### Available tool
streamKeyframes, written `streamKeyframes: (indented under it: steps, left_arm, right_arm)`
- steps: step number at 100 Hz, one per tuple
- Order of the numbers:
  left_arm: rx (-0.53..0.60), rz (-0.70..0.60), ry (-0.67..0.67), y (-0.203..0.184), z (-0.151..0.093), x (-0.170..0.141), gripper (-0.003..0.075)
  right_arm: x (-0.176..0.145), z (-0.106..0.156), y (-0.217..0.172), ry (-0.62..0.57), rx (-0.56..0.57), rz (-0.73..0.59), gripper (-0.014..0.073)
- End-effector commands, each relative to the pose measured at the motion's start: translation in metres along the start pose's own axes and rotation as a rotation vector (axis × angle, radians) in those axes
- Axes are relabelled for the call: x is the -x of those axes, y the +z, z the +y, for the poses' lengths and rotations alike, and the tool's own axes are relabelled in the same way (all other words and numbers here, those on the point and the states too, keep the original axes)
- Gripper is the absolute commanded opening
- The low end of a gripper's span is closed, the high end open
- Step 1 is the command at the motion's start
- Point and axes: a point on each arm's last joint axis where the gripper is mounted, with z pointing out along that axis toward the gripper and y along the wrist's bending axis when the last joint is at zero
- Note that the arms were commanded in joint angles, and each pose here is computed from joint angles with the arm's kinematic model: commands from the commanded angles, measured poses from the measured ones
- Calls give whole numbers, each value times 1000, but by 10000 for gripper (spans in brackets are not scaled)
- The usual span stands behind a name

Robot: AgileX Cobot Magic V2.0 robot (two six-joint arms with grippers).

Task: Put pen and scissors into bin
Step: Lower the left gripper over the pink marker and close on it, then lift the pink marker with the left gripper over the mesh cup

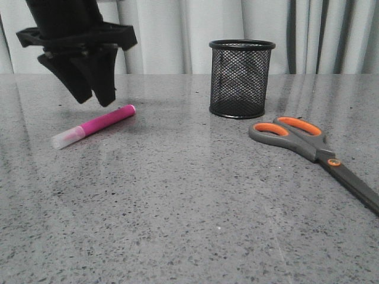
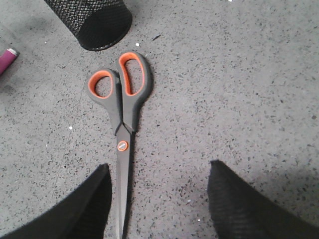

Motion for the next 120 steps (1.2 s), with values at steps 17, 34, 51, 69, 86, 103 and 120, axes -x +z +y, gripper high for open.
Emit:
streamKeyframes:
  steps: [17,34,51,69,86,103,120]
  left_arm:
    - [-46,-82,10,-9,-18,10,267]
    - [-32,-78,18,3,-18,13,267]
    - [-25,-92,20,11,-17,17,266]
    - [-25,-56,19,20,-16,16,131]
    - [-39,-101,47,15,-18,19,-20]
    - [-58,-415,32,-39,-22,40,-20]
    - [-242,-943,-113,-120,-36,61,-19]
  right_arm:
    - [15,7,-5,-32,39,-87,384]
    - [15,7,-5,-34,38,-88,384]
    - [15,7,-5,-34,38,-88,384]
    - [15,7,-5,-34,38,-88,384]
    - [15,7,-5,-34,38,-88,384]
    - [16,7,-5,-42,36,-94,384]
    - [18,8,-5,-51,44,-119,384]
